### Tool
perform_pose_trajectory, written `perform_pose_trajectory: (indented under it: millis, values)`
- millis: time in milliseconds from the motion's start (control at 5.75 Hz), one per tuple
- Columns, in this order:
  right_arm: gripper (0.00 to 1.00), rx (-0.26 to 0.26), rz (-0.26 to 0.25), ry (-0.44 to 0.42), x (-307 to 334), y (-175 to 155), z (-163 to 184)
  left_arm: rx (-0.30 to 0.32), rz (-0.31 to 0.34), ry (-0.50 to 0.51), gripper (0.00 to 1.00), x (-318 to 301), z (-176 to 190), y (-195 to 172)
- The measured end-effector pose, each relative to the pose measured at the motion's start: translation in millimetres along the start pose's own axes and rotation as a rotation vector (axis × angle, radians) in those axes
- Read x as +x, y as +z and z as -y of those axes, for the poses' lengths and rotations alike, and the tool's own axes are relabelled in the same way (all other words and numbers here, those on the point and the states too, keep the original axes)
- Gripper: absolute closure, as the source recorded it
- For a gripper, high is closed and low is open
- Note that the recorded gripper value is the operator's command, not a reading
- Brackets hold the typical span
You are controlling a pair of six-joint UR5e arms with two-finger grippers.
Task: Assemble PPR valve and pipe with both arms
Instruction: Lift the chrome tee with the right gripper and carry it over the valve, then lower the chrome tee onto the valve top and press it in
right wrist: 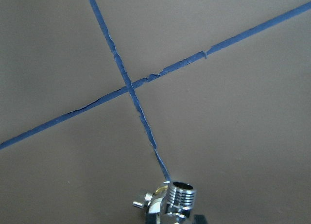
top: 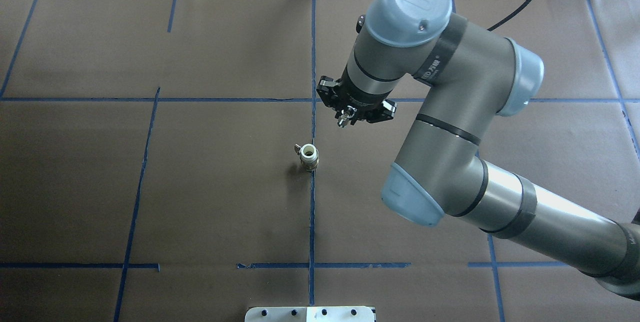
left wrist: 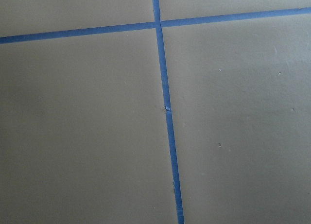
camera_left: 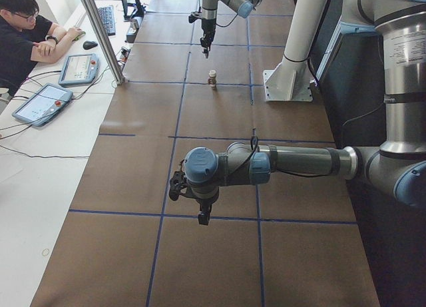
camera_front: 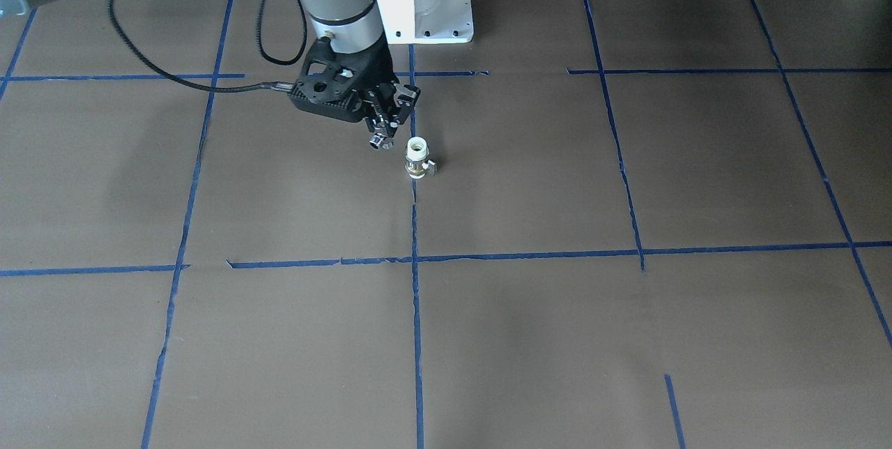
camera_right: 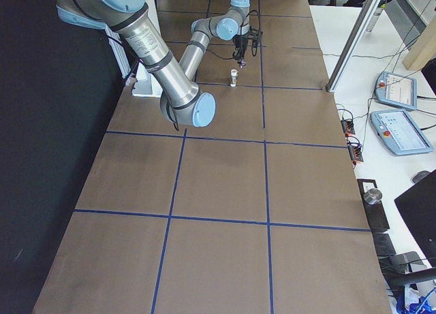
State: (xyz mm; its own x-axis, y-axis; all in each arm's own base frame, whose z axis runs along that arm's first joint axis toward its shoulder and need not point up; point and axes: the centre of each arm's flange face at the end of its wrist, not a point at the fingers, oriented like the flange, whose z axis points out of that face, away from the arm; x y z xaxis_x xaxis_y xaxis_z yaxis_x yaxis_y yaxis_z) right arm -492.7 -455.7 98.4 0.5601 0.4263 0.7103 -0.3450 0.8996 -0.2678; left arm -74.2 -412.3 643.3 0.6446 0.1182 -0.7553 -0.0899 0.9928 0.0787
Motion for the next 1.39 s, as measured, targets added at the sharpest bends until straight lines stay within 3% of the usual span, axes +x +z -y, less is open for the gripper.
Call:
perform_pose_trajectory:
  millis: [522,1391]
  values:
    - [1.00,0.045,-0.101,0.043,-31,30,-46,-0.001,0.000,-0.003,0.00,0,0,0]
    - [1.00,0.057,-0.134,0.027,-27,51,-61,0.001,0.000,0.002,0.00,1,1,0]
